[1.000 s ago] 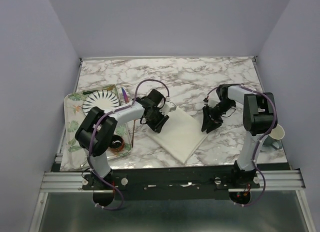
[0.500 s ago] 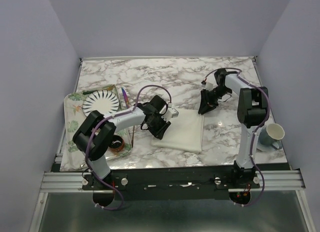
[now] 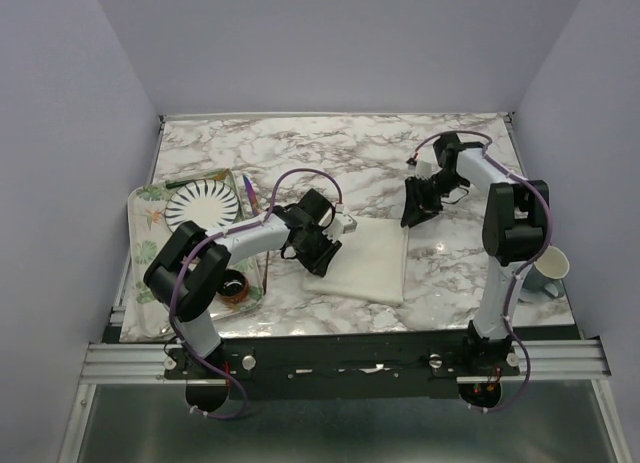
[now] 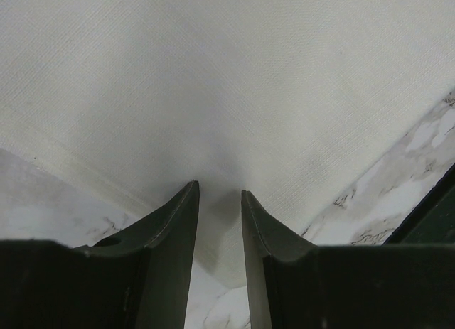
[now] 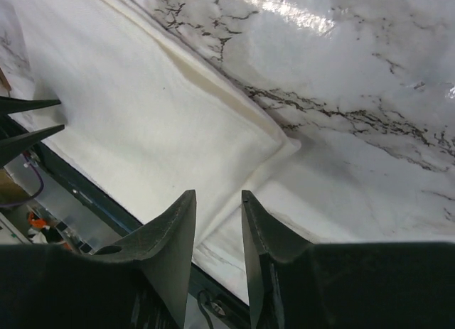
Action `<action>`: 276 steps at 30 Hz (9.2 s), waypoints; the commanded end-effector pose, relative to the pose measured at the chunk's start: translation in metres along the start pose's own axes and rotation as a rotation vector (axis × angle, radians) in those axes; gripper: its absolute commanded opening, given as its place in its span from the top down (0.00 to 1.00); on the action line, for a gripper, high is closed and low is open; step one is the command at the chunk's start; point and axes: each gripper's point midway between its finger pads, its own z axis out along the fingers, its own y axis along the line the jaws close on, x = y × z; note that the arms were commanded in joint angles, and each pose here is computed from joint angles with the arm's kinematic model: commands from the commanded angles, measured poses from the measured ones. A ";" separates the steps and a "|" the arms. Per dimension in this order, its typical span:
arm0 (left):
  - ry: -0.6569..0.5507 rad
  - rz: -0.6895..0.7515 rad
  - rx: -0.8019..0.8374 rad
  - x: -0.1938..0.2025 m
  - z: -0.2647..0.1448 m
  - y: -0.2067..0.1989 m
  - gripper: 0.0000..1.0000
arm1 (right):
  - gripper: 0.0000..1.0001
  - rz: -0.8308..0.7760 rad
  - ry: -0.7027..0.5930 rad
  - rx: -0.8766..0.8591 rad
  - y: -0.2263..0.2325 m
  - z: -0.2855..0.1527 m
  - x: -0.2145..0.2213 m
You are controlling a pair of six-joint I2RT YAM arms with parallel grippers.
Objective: Fold the napkin into a case and place the utensils inside
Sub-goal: Rotate the lower triangle-folded napkin at the center of the board, then smooth out the lower triangle-folded napkin at the center of the board, then pick up the lower triangle-folded napkin from the center of the board.
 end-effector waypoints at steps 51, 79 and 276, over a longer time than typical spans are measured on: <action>-0.220 -0.087 0.096 -0.031 -0.038 0.008 0.47 | 0.91 0.072 0.066 0.154 -0.029 0.036 -0.016; 0.085 -0.151 0.035 0.029 -0.011 0.052 0.62 | 0.25 -0.240 -0.081 -0.128 0.070 -0.005 -0.021; -0.144 0.276 0.202 -0.009 -0.037 -0.025 0.82 | 0.99 -0.066 -0.081 -0.259 0.049 0.036 -0.006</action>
